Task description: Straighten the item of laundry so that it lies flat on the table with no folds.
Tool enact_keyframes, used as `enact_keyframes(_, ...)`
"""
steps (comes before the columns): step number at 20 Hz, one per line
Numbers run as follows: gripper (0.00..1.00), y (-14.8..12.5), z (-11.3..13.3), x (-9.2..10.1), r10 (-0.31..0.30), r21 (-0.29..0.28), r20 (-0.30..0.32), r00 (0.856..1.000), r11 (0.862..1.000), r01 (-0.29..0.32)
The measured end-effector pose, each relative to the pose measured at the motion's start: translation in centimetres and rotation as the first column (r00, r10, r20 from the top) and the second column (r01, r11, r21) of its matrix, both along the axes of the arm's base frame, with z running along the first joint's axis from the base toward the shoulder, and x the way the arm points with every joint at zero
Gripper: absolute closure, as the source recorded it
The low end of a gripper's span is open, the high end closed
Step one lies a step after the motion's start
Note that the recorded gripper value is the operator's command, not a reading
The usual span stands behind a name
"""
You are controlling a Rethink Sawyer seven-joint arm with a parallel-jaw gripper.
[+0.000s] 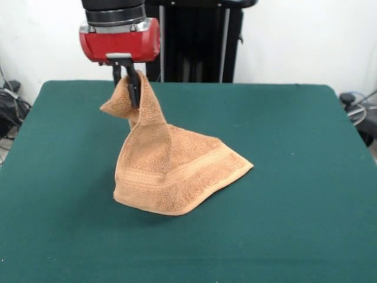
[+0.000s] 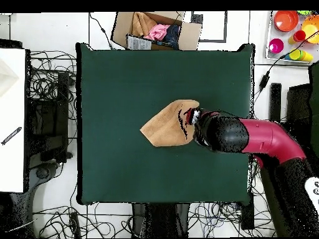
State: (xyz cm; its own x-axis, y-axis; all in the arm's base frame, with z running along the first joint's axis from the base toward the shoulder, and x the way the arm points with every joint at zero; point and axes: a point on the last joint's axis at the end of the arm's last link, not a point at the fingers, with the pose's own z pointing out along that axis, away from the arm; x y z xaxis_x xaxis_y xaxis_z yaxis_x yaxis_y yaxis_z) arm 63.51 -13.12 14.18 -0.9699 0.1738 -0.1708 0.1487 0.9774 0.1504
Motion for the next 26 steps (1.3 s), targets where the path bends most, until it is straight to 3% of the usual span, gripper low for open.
enact_keyframes(8, 1.0, -1.7, -1.3, -1.0, 0.004, -0.017, -0.004, 1.0, 1.0, -0.004)
enact_keyframes(9, 0.0, -2.3, -2.1, -1.3, 0.012, -0.028, 0.008, 1.0, 1.0, -0.012)
enact_keyframes(16, 0.0, -2.8, -1.7, -1.5, 0.054, -0.089, 0.055, 0.997, 0.995, -0.049)
enact_keyframes(21, 0.0, -4.5, 2.7, -1.0, 0.036, -0.15, 0.08, 0.996, 0.988, -0.024)
enact_keyframes(26, 0.0, -7.1, 7.6, -0.5, -0.023, -0.175, 0.035, 0.999, 0.984, 0.029)
